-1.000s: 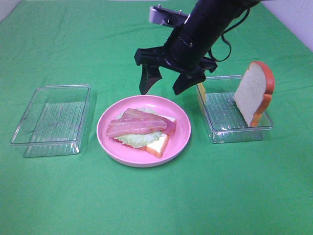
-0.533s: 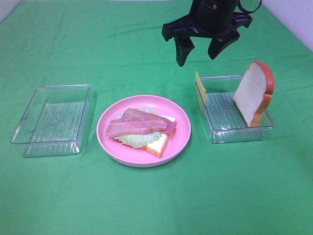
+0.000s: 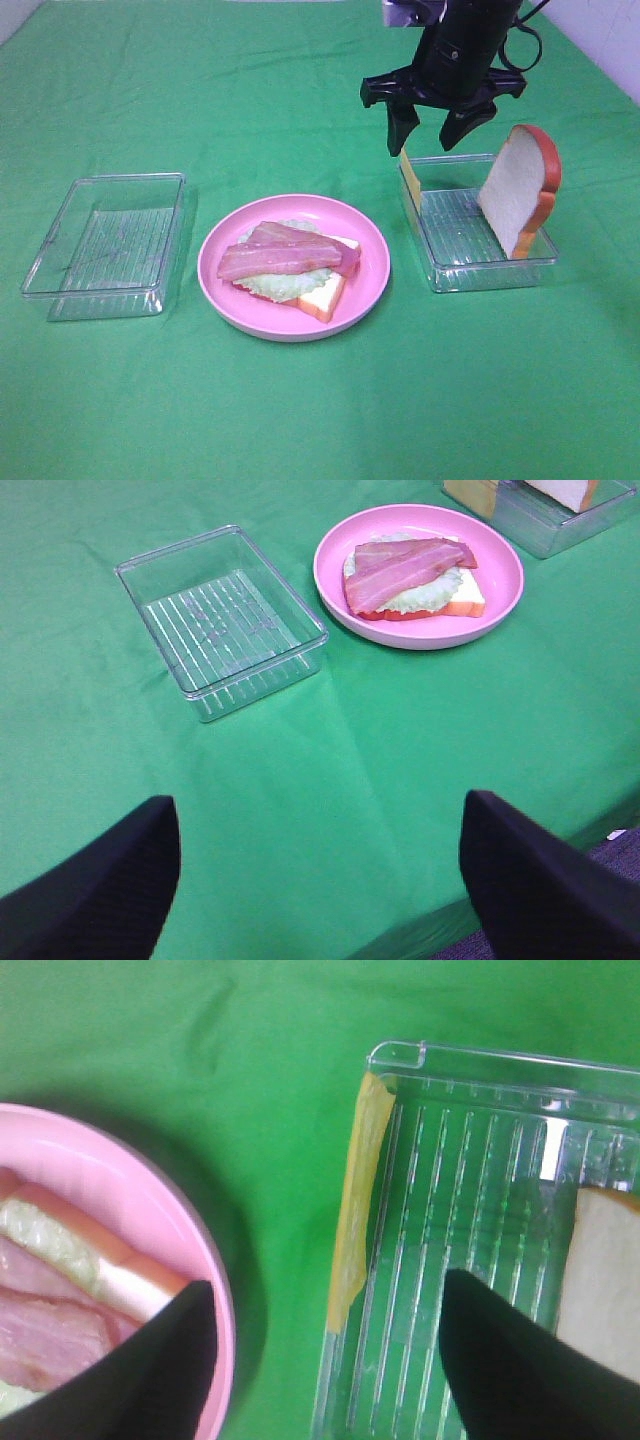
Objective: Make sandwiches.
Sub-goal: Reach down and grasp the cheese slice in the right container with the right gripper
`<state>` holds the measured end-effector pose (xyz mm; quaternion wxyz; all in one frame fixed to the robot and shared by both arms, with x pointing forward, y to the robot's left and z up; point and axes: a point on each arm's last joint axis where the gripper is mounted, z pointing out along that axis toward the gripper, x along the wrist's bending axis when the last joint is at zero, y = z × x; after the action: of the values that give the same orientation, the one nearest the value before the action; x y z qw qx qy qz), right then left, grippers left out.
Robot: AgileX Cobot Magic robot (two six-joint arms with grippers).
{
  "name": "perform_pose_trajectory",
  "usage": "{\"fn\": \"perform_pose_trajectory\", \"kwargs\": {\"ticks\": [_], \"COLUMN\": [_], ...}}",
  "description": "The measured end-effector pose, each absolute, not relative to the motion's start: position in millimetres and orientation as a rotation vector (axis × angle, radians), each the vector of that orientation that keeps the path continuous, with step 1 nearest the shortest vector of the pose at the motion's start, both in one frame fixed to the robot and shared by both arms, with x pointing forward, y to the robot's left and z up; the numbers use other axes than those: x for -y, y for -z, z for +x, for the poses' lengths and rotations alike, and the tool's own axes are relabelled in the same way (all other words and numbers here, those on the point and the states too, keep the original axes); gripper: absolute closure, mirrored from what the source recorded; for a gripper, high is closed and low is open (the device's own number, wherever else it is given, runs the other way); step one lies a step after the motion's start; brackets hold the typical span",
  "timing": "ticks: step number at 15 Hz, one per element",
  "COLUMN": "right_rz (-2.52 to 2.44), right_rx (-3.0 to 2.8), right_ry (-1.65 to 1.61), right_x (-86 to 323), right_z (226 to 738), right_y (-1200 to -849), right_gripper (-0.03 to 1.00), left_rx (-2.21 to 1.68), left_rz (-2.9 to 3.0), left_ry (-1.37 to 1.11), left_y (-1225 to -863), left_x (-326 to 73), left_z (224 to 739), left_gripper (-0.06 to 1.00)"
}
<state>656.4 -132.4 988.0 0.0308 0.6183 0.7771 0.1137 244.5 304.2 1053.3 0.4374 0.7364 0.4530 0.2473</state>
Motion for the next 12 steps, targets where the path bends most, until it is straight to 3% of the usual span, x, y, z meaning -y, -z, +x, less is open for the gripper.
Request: {"fn": "perform_pose_trajectory", "kwargs": {"ticks": [8,12], "right_rz": [1.916,1.902], "right_rx": [-2.407,-2.407], "right_ry": [-0.305,-0.285], "right_x": [128,129], "right_z": [669,670], "right_y": [-942,-938], "right_gripper": [0.48,0.69], "left_rx": [-1.126,-1.126], "left_rz": [1.831,1.831], "left_ry": [-0.615,-0.615], "left_y": [-1053,-1053], "left_x": [-304,-304], "left_z": [245,245], "left_gripper": [0.21,0.21]}}
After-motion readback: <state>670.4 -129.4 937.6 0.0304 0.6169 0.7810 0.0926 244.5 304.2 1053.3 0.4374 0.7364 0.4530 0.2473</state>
